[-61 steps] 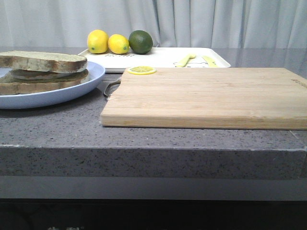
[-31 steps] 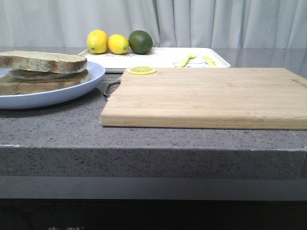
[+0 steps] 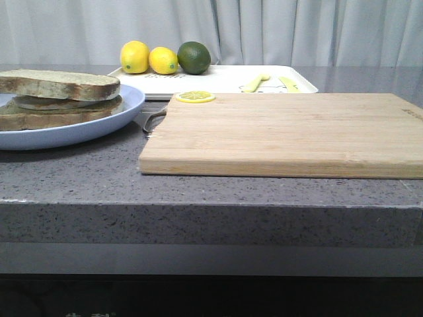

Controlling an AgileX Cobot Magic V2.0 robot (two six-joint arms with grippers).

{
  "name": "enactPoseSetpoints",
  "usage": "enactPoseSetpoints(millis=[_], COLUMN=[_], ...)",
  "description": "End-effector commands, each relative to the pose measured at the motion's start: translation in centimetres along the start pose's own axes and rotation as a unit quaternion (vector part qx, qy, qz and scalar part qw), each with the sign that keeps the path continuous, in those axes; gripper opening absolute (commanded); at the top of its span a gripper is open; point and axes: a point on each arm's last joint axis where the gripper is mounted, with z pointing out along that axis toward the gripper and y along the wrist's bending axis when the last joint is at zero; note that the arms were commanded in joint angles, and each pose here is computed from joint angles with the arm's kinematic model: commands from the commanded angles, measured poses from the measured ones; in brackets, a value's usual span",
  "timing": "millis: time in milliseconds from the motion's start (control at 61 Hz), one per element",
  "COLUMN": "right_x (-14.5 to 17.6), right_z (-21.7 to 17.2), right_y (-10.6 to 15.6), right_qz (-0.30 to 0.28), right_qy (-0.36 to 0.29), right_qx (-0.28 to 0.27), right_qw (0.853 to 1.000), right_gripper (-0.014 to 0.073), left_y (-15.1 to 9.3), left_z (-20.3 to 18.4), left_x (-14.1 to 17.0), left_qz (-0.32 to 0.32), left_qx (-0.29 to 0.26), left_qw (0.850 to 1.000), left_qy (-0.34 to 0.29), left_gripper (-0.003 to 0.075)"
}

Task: Place bread and move sandwich to tray
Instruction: 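Move the left gripper to the blue plate rim and grasp it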

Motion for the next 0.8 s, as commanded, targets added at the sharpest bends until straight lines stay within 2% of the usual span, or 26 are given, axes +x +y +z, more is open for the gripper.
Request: enactPoseSetpoints(millis=[0,180,311,557,786], right_x=[-1.4,-1.4,-1.4,-1.4,-1.4], right_z=[-0.7,-0.7,-0.7,-0.7,-0.7], right_y=[-0.2,-0.2,-0.2,-0.2,-0.2], right_qz=[0.004,0.005,0.005,0.005,0.005], right_qy=[-0.054,-0.054,-0.054,-0.054,-0.053], right_qx=[0.014,0.013,0.013,0.013,0.012], right_qw=[0.998,0.998,0.998,0.998,0.998], right_gripper=[0.0330,0.0330,0.0330,0.0330,0.0330], left_y=[0.3,1.0,1.1,1.9,2.3], left_z=[-0.4,2.0,3.8,6.6,8.1], left_x=[-2.0,-3.2,-3.7,-4.0,-3.8], left_qz=[-0.021,-0.054,-0.085,-0.112,-0.122], left_qx=[0.058,0.129,0.157,0.156,0.156], left_qw=[0.997,0.989,0.983,0.981,0.980], left_qy=[-0.047,-0.043,-0.040,-0.025,-0.006], left_gripper=[0.0492,0.0490,0.0438,0.0335,0.0315])
